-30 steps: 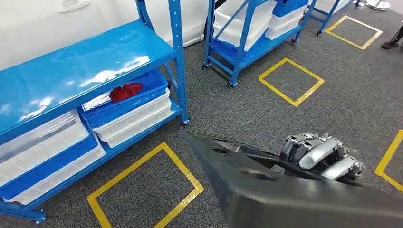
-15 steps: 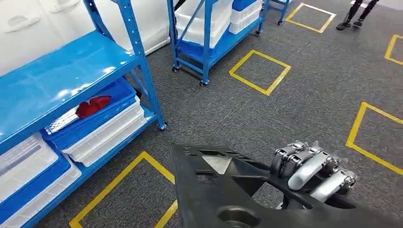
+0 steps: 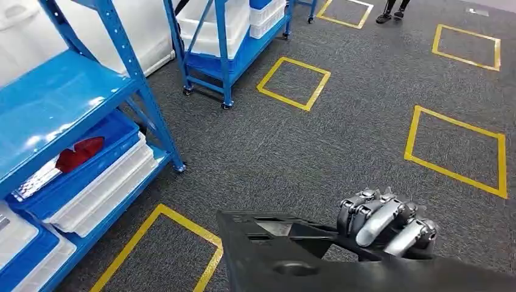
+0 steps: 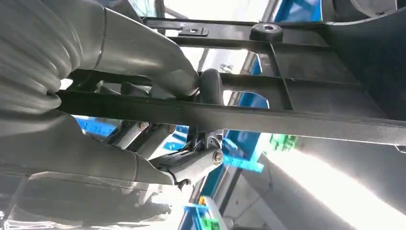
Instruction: Take the parts from the cabinet and place them on the table.
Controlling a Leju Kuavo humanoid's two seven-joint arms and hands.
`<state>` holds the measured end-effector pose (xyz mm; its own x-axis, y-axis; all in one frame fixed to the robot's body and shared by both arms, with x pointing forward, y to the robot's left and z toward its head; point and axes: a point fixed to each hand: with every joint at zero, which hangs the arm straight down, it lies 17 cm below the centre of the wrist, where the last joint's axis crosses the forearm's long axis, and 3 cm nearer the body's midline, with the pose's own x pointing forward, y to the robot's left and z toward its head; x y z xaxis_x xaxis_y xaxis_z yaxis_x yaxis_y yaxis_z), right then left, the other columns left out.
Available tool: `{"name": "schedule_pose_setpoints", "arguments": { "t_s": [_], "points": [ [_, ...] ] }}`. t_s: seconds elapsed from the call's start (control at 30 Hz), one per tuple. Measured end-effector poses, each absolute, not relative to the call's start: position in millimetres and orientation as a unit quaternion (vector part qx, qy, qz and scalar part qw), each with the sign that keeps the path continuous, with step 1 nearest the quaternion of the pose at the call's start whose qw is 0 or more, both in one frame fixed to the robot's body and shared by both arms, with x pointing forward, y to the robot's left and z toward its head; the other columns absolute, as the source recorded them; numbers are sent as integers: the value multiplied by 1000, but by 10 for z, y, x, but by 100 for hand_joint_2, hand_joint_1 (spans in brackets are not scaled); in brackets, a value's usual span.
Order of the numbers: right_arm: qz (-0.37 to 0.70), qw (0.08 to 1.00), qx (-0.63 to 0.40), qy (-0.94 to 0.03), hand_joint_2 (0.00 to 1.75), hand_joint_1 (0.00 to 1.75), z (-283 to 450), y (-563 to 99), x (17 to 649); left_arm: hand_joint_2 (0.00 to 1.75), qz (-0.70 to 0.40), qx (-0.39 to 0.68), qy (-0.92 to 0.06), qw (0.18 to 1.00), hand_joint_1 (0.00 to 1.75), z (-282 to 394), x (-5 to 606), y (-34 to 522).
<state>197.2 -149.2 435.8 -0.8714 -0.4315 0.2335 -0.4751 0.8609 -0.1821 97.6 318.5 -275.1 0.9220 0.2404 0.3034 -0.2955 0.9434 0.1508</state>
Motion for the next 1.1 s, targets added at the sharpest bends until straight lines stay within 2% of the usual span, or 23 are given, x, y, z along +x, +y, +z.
{"name": "schedule_pose_setpoints", "arguments": {
  "t_s": [0.33, 1.1],
  "points": [
    [129, 90, 279, -947, 175, 175, 4359, -1481, 2163, 175, 164, 92, -163, 969, 0, -2726, 1056, 3135],
    [109, 105, 245, -958, 175, 175, 4357, -1640, 2498, 175, 165, 75, -172, 968, 0, -2713, 1123, 3046]
  ]
}}
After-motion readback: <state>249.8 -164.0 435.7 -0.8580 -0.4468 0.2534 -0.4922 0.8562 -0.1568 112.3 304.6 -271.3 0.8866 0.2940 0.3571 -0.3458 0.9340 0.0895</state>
